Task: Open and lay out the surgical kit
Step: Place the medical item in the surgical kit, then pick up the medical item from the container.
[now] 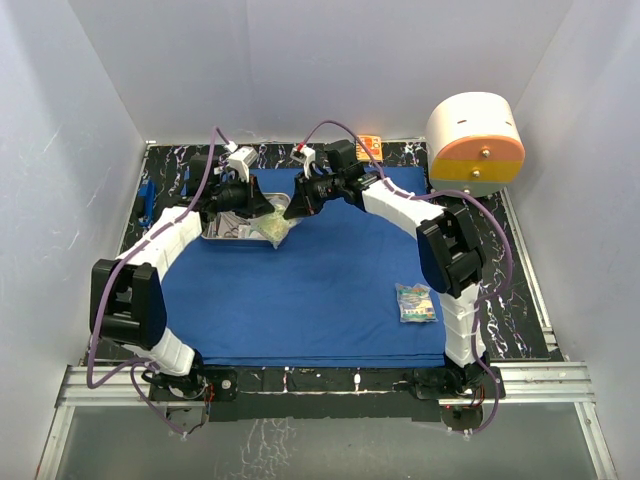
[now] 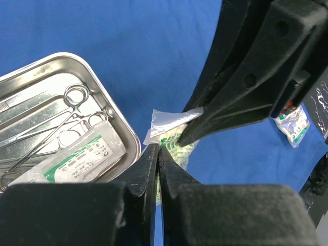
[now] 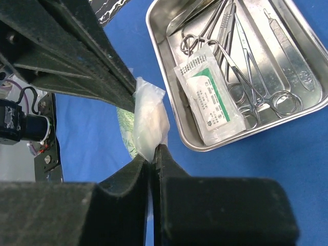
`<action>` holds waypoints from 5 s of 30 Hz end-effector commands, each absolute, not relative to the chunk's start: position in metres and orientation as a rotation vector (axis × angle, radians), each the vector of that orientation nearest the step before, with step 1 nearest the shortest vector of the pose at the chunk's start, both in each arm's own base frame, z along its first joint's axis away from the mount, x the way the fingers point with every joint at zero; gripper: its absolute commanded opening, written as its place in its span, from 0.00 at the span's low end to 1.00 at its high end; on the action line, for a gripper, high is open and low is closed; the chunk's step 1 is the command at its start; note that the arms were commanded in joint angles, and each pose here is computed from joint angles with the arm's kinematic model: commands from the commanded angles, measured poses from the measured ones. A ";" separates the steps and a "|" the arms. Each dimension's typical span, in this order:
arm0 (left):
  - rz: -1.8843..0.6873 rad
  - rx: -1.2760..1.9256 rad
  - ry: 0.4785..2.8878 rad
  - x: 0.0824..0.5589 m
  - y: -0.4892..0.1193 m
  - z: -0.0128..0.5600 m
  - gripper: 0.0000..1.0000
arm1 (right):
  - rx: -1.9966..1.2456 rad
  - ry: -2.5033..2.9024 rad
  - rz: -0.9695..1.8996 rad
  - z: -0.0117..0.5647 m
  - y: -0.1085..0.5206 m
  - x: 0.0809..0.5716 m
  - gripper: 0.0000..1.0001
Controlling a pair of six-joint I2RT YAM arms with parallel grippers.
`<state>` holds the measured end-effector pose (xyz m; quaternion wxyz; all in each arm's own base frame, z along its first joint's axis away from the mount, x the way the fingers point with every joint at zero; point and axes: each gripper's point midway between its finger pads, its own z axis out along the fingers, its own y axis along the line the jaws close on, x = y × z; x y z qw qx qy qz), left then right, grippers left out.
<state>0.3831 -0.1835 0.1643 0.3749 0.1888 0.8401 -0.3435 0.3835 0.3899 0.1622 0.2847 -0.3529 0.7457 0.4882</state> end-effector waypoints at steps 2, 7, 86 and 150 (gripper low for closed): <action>-0.912 0.571 2.025 0.372 -0.190 0.200 0.12 | -1.013 1.890 1.229 0.192 0.382 0.393 0.00; -0.819 0.636 2.015 0.371 -0.177 0.209 0.54 | -1.187 1.899 1.124 0.195 0.346 0.373 0.00; -0.683 0.608 2.083 0.389 -0.145 0.179 0.81 | -1.763 2.570 0.603 0.067 0.084 0.239 0.31; -0.297 0.659 2.719 0.412 -0.101 0.017 0.46 | -0.914 2.221 0.364 0.157 0.116 0.393 0.77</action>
